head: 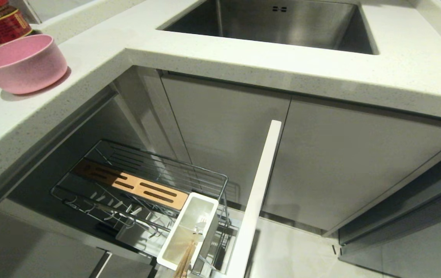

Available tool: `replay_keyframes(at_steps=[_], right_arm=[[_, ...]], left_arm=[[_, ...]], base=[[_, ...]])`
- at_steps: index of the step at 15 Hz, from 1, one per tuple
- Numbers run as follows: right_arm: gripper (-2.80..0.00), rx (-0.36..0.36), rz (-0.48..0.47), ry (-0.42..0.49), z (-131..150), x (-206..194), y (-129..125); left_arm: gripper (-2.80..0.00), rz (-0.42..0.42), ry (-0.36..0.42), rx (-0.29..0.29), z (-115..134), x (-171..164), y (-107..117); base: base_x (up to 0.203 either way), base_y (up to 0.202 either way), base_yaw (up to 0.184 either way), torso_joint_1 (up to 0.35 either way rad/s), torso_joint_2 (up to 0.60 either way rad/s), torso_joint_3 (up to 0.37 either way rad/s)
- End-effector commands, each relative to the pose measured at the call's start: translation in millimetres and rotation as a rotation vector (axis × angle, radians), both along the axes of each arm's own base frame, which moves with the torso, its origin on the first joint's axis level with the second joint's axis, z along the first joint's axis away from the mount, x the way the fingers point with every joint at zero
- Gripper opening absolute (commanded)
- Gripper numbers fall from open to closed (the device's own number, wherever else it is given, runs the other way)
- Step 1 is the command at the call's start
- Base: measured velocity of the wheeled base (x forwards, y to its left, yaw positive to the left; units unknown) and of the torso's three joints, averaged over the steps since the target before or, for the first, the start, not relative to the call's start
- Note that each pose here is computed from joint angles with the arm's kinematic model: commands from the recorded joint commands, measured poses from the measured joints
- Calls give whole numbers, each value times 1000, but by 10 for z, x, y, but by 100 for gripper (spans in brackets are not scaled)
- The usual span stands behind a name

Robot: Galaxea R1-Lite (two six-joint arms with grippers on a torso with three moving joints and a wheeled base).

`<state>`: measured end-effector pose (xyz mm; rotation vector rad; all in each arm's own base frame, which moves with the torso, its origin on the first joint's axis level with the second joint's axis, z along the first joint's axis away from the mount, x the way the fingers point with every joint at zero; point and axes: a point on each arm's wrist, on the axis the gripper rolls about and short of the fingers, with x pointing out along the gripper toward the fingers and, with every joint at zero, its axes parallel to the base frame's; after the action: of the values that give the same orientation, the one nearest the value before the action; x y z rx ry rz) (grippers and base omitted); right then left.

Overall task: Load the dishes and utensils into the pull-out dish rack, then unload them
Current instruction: Pick up the chopsticks and place it in the cupboard

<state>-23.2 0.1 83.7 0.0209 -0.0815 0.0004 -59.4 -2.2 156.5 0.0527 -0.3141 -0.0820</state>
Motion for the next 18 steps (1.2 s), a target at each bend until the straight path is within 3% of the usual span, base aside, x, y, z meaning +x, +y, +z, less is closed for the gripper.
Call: replay_keyframes(at_steps=[1,5,8,12,14,18], right_arm=[[-280,0,0,25,-72,20,0],[-280,0,0,25,-72,20,0],[-280,0,0,25,-72,20,0],[-280,0,0,25,-72,20,0],[-280,0,0,25,-72,20,0],[-280,0,0,25,-72,20,0]], left_arm=[[-280,-35,-131,16,402,-343,-12],[-280,-100,-259,52,1097,-874,-36],[-280,-81,-269,37,1781,-800,-1],[-280,107,-129,-27,2297,-125,-18],[-280,166,-41,-72,2414,261,7],[-280,340,136,-221,2500,851,91]], base=[[0,0,0,0,0,0],[0,0,0,0,0,0],[0,0,0,0,0,0],[0,0,0,0,0,0],[0,0,0,0,0,0],[0,0,0,0,0,0]])
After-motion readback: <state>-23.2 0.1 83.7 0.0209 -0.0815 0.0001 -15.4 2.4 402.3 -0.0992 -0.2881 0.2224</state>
